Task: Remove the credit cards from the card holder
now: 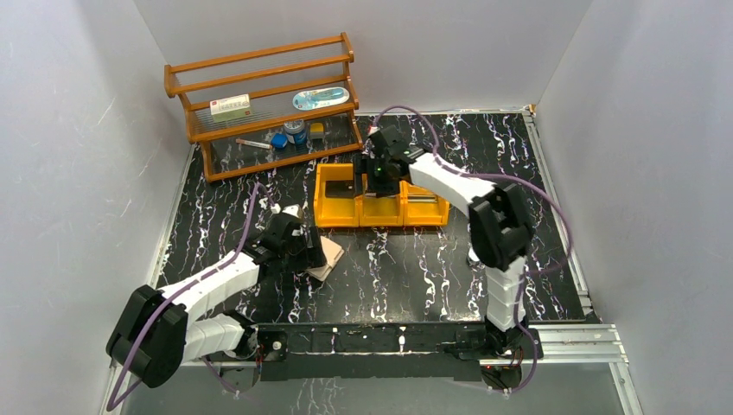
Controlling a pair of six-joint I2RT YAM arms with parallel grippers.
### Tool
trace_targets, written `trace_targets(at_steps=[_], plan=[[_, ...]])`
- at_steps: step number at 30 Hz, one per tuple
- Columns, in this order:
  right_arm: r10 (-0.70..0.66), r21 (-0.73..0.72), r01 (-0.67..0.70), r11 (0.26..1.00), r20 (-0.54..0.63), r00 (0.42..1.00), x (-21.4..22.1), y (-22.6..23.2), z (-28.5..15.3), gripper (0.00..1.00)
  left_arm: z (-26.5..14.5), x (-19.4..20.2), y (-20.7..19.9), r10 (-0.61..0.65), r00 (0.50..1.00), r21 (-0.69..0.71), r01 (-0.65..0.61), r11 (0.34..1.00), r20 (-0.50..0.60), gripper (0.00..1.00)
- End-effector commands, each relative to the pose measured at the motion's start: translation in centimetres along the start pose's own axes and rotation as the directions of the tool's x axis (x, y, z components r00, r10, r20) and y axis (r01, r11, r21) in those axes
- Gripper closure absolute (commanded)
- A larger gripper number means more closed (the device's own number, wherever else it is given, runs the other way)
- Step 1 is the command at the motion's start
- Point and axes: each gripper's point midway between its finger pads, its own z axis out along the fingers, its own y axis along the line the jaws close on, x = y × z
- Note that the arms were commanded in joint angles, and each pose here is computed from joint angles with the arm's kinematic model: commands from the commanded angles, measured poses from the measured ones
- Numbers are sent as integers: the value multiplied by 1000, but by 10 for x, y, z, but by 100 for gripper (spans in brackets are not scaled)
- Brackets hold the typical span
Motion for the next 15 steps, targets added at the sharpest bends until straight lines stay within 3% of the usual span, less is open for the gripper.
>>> trace_targets(at_steps=[1, 7, 12, 15], plan=[[8, -45, -2, 999, 143, 990, -8, 14, -70, 16, -4, 15, -29, 47, 997, 186, -33, 982, -69, 23], [92, -165, -66, 984, 151, 984, 45, 20, -105, 20, -12, 27, -51, 68, 988, 308, -22, 951, -140, 31], [145, -182, -120, 976, 132, 981, 79, 21, -112, 24, -24, -5, -26, -30, 999, 153, 25, 988, 33, 25], [136, -167, -113, 979, 133, 982, 93, 24, -109, 25, -26, -24, -23, -25, 994, 121, 12, 993, 109, 20]])
